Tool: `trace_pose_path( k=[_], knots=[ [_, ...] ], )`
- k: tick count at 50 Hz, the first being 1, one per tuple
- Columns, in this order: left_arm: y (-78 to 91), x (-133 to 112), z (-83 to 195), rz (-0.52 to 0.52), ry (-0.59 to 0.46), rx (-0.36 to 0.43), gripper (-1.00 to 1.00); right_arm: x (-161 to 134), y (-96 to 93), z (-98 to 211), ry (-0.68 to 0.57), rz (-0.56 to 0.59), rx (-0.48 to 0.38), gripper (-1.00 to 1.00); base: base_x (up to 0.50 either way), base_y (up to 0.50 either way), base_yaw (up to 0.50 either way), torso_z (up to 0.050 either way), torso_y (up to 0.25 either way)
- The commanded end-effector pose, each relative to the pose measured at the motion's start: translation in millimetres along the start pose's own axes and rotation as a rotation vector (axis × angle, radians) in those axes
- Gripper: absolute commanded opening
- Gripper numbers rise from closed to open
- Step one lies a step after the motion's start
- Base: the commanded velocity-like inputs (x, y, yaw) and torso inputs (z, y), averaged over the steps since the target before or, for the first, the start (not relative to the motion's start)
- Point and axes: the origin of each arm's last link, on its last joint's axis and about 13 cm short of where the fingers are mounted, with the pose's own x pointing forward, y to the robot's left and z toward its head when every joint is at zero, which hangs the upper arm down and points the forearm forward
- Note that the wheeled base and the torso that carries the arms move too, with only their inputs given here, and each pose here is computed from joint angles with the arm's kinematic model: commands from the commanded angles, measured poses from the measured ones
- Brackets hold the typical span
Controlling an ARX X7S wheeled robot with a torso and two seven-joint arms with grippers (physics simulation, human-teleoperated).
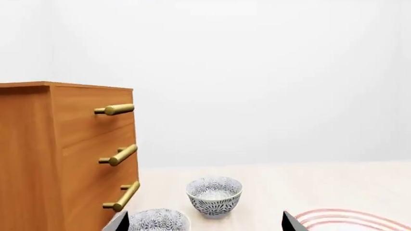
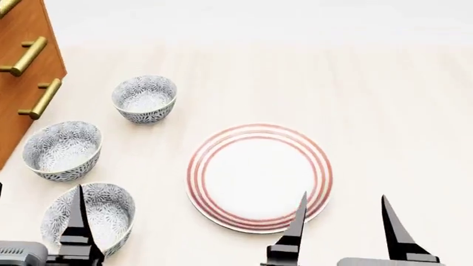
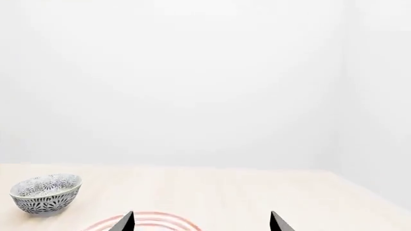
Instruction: Open the top drawer of the cabinet.
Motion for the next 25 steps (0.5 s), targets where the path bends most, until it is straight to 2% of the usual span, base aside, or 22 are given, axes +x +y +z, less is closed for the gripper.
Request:
trace_pose_path(
  k=[1,25],
  knots=[
    [1.9,0.8,8.1,0.005,-0.025,-0.004,1.0,-0.5,-3.7,13.0,-0.05,-0.003,0.004,1.0,0.5,0.0,0.0,0.0,0.0],
    [2.1,-1.6,7.2,-0.003,-0.025,-0.006,1.0,-3.0,-5.3,14.7,-0.081,0.009,0.016,1.0,0.5,0.0,0.0,0.0,0.0]
  ],
)
